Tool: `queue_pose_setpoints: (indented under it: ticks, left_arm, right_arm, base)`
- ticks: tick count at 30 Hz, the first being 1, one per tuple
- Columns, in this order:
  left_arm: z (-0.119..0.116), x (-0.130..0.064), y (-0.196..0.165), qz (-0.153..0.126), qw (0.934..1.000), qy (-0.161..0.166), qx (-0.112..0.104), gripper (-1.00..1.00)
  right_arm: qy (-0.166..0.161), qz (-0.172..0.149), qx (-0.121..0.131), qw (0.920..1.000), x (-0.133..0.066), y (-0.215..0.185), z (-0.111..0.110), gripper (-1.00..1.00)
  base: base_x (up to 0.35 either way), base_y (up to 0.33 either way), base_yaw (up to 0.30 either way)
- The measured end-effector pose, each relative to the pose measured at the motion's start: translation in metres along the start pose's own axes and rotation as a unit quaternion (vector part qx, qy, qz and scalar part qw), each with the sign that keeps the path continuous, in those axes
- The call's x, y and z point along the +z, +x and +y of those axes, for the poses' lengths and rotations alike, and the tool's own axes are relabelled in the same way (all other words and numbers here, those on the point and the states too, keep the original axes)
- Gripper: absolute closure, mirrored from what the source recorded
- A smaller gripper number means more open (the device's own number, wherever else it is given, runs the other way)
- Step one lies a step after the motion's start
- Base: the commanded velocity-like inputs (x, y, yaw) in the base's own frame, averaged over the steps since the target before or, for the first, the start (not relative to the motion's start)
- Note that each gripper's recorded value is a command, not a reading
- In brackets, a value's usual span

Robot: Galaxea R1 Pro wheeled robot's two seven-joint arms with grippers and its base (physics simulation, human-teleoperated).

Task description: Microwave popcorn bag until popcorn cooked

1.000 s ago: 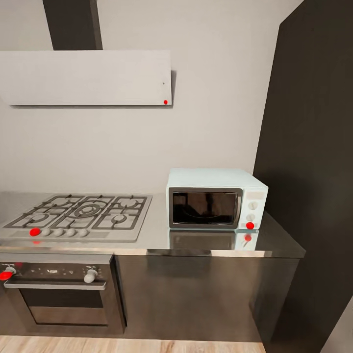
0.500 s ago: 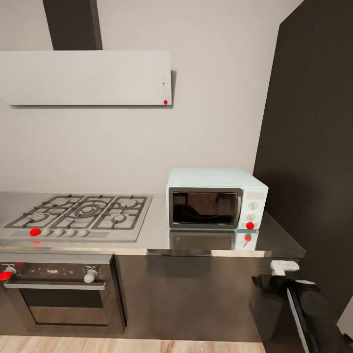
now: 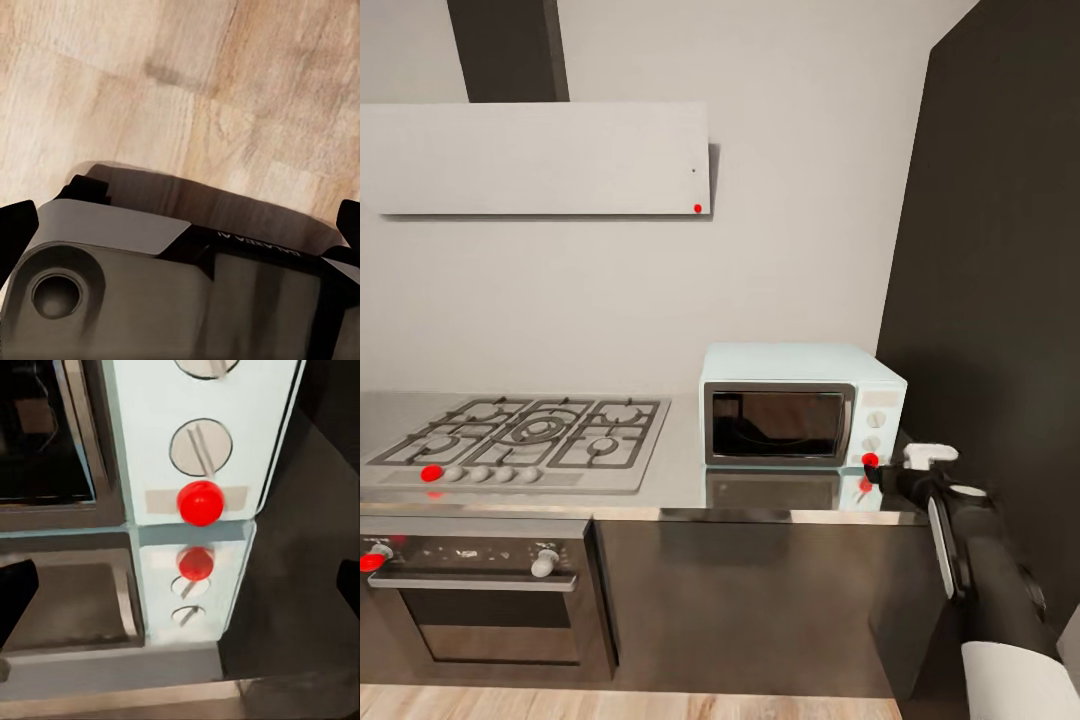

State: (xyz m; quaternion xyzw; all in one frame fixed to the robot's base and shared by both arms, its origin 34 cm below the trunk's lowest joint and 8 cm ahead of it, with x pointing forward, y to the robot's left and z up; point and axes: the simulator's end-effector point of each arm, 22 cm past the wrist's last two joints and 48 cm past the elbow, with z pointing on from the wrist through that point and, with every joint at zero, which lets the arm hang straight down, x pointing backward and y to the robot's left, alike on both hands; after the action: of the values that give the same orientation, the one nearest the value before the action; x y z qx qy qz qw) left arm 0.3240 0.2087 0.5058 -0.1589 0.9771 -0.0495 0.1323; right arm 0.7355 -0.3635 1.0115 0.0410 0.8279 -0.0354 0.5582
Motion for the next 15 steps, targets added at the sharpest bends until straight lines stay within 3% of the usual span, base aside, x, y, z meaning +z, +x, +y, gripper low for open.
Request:
queue_pose_setpoints:
  ticks: [4, 15]
  left_arm:
    - [0.001, 0.0, 0.0, 0.0, 1.0, -0.001, 0.0, -1.0]
    - [0.001, 0.0, -0.001, -0.001, 1.0, 0.0, 0.0, -1.0]
  right_arm:
    - [-0.014, 0.007, -0.006, 0.9999, 0.022, 0.031, 0.008, -1.0]
    - [-0.014, 0.007, -0.008, 0.9998, 0.024, 0.035, 0.008, -1.0]
  base:
    - [0.0, 0.0, 0.0]
    - [0.0, 0.0, 0.0]
